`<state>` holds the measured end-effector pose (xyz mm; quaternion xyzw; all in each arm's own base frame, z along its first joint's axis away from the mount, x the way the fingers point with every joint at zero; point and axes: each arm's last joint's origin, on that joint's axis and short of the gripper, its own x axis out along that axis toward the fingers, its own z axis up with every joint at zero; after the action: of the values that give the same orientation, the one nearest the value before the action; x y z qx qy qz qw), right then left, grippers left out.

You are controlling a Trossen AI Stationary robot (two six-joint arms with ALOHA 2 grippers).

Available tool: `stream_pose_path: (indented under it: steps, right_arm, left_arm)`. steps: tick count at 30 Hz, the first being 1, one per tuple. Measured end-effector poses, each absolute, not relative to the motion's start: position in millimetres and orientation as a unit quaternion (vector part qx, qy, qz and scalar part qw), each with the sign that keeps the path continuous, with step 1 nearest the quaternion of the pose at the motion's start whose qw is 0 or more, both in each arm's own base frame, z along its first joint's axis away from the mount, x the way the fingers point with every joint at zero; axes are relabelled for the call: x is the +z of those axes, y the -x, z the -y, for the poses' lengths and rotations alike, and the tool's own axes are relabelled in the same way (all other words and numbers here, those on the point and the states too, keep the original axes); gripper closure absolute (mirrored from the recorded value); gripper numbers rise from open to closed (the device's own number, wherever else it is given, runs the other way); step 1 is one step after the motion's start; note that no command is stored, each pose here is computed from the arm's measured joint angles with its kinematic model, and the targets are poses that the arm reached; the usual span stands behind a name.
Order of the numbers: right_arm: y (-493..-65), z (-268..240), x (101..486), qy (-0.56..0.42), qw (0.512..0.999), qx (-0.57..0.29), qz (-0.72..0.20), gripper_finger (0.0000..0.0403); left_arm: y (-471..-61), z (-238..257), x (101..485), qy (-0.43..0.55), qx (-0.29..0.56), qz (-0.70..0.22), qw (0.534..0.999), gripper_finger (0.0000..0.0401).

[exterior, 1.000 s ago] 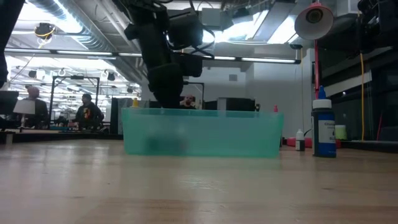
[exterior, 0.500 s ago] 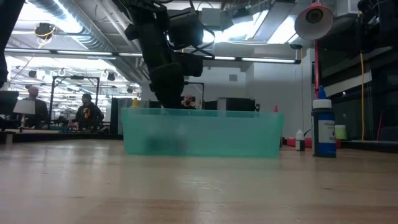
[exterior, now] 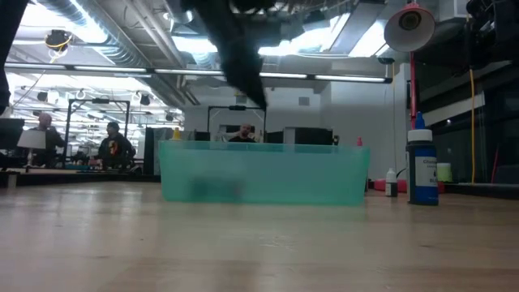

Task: Pick & Place food coloring
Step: Put the small red food coloring bottle into the green bin

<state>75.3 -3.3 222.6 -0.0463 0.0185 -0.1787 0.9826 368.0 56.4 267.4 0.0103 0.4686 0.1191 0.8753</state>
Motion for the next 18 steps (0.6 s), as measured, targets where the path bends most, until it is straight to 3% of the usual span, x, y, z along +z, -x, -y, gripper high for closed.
stream_pose_path:
  steps: [4, 10, 18]
  right_arm:
    - [-75.3, 3.3, 222.5, 0.046, 0.983, -0.179, -0.019, 0.0391]
    - [-75.3, 3.3, 222.5, 0.046, 0.983, -0.179, -0.019, 0.0391]
    - [-75.3, 3.3, 222.5, 0.046, 0.983, -0.179, -0.019, 0.0391]
  left_arm:
    - [-371.2, -73.7, 305.3, -0.033, 0.155, -0.438, 0.885, 0.0313]
    - [-364.6, -119.8, 324.7, -0.005, 0.183, -0.428, 0.885, 0.0278]
    - [-359.3, -174.6, 300.3, 0.031, 0.189, -0.459, 0.868, 0.0198]
